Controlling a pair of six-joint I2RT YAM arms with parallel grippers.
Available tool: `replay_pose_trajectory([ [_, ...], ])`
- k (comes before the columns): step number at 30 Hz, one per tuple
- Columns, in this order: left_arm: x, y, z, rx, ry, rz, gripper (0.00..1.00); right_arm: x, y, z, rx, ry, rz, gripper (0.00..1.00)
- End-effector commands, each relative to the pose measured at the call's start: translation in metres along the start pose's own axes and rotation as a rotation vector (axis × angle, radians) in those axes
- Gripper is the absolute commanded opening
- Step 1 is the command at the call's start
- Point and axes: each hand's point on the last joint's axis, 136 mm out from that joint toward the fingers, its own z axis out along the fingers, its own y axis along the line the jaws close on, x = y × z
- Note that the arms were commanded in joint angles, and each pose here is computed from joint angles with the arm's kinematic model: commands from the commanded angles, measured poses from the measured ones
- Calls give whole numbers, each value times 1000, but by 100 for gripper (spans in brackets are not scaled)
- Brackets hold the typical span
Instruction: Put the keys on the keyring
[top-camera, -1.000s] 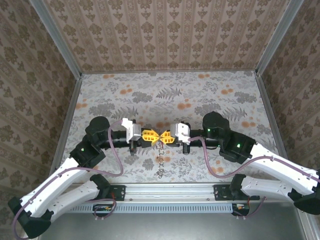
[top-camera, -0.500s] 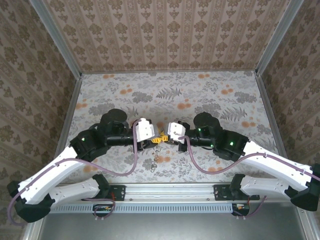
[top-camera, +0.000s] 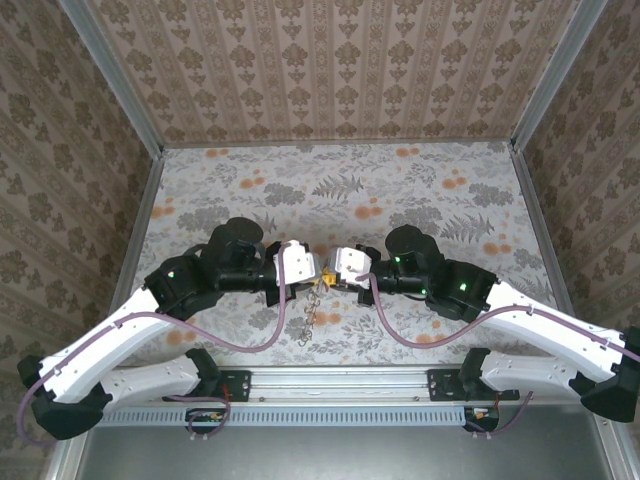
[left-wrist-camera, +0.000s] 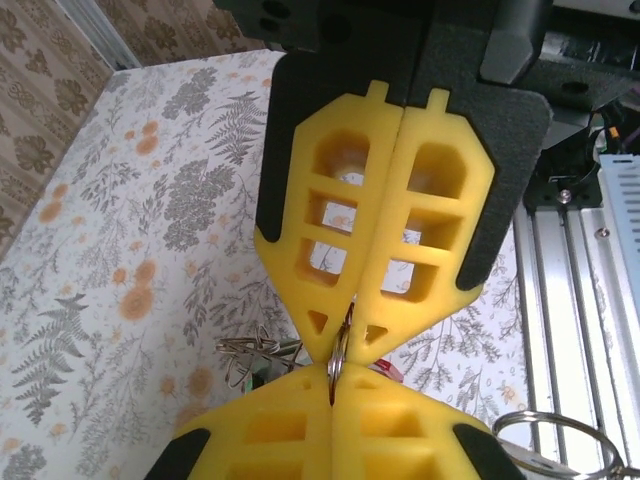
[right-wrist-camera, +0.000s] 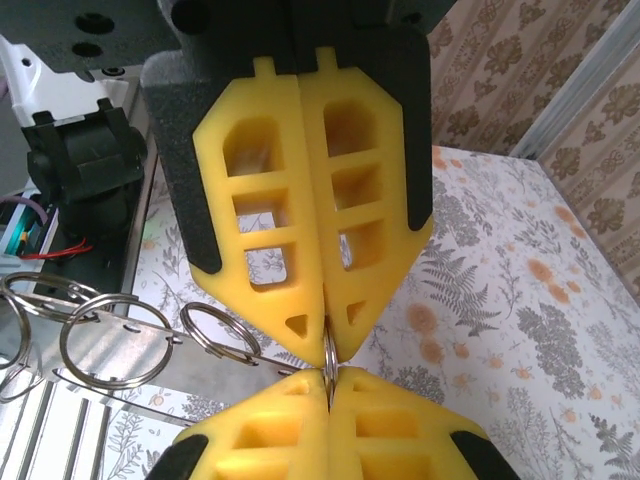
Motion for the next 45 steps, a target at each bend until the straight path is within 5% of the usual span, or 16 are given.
replay_pose_trajectory([
  [1,-14,2,-4,-11,-35,19,0,-32,5,-9,-36,-103,-39,0],
  [13,-60,-20,-46,133,-479,-12,0,-41,27,-16,-148,-188,-35,13],
  [25,-71,-21,-62,167,-608,-26,0,-46,32,-22,-161,-230,-40,23],
  [31,-75,-22,-61,188,-659,-38,0,-49,30,-24,-149,-247,-50,1],
  [33,-76,-21,-61,197,-672,-42,0,-49,28,-25,-137,-251,-53,0],
  [36,-76,-21,-58,206,-666,-52,0,-49,23,-27,-102,-249,-55,0],
  [40,-60,-12,-48,126,-504,-66,0,-44,7,-27,-11,-205,-41,0],
  [45,-35,-3,-39,-4,-270,-34,19,-31,-7,-18,40,-104,-31,0],
])
